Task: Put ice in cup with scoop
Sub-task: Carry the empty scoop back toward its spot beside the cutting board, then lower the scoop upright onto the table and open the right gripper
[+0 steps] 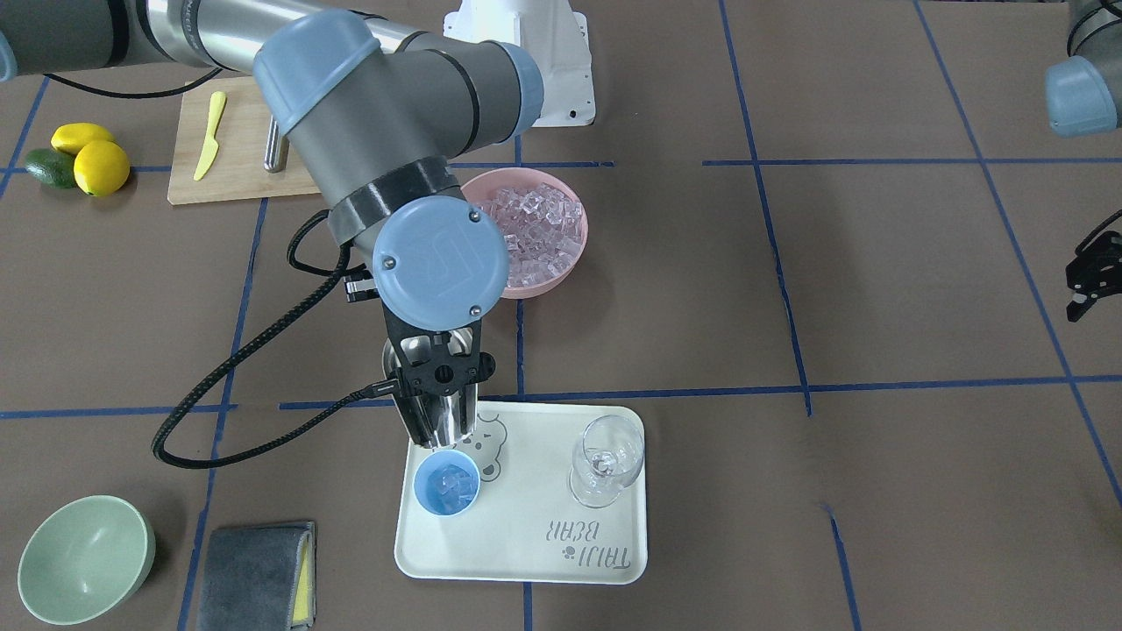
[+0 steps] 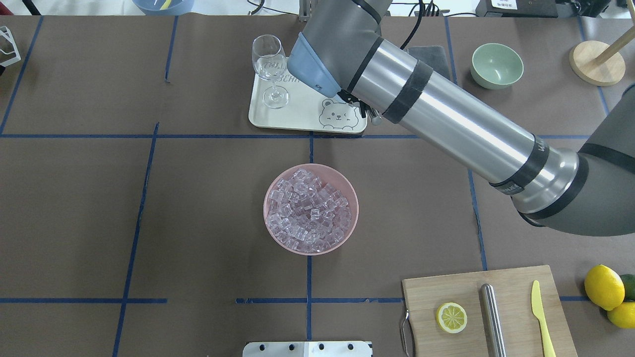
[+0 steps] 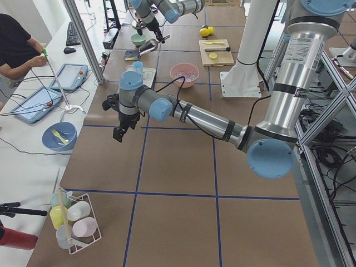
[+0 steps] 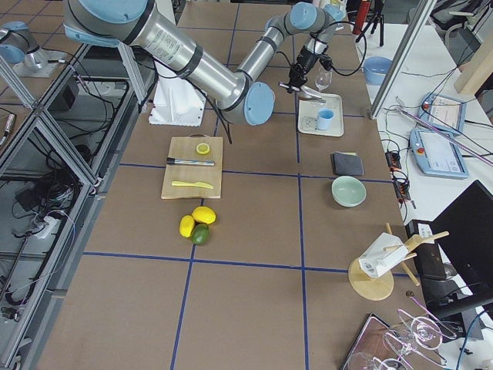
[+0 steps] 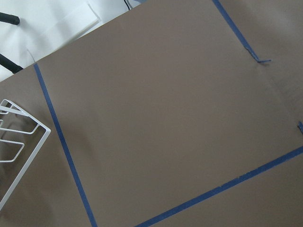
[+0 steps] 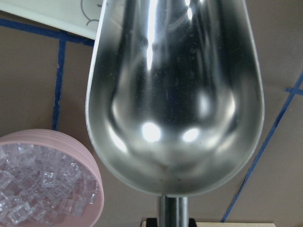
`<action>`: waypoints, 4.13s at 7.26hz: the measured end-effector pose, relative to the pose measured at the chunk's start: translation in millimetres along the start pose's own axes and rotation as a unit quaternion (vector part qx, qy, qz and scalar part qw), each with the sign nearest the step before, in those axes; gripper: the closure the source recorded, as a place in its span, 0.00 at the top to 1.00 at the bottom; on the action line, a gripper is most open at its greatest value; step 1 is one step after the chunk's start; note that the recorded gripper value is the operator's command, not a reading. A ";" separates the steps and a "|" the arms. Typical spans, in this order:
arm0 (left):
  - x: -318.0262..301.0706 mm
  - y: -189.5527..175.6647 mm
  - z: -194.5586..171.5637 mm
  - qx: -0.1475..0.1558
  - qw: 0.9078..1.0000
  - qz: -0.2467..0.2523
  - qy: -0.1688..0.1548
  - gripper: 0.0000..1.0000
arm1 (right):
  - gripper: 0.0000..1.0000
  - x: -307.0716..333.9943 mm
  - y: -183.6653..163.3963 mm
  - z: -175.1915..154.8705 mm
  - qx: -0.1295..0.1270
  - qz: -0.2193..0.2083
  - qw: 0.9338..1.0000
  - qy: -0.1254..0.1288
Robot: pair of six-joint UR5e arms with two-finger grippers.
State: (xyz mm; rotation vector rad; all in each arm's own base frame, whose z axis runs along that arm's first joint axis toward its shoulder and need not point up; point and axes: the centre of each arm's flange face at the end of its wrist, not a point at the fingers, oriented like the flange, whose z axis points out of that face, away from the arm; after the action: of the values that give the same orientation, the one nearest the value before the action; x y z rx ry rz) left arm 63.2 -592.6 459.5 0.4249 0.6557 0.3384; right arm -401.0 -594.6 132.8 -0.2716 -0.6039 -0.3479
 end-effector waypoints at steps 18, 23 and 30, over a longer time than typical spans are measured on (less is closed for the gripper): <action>-19.4 52.7 23.2 -0.051 0.998 -0.036 -0.001 1.00 | 0.00 235.4 187.7 317.3 0.049 0.164 0.985 -0.031; -20.1 48.9 25.6 -0.052 0.998 -0.036 -0.001 1.00 | 1.00 232.0 174.7 320.0 0.050 0.166 0.984 -0.029; -22.6 51.0 24.5 -0.057 0.998 -0.040 -0.004 1.00 | 1.00 258.0 182.2 244.5 0.114 0.164 0.978 -0.064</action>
State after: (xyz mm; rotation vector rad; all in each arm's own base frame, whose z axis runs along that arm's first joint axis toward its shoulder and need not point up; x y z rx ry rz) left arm 53.7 -565.1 512.9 0.2890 0.6405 0.2958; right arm -254.2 -405.9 452.8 -0.1688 -0.7066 0.0595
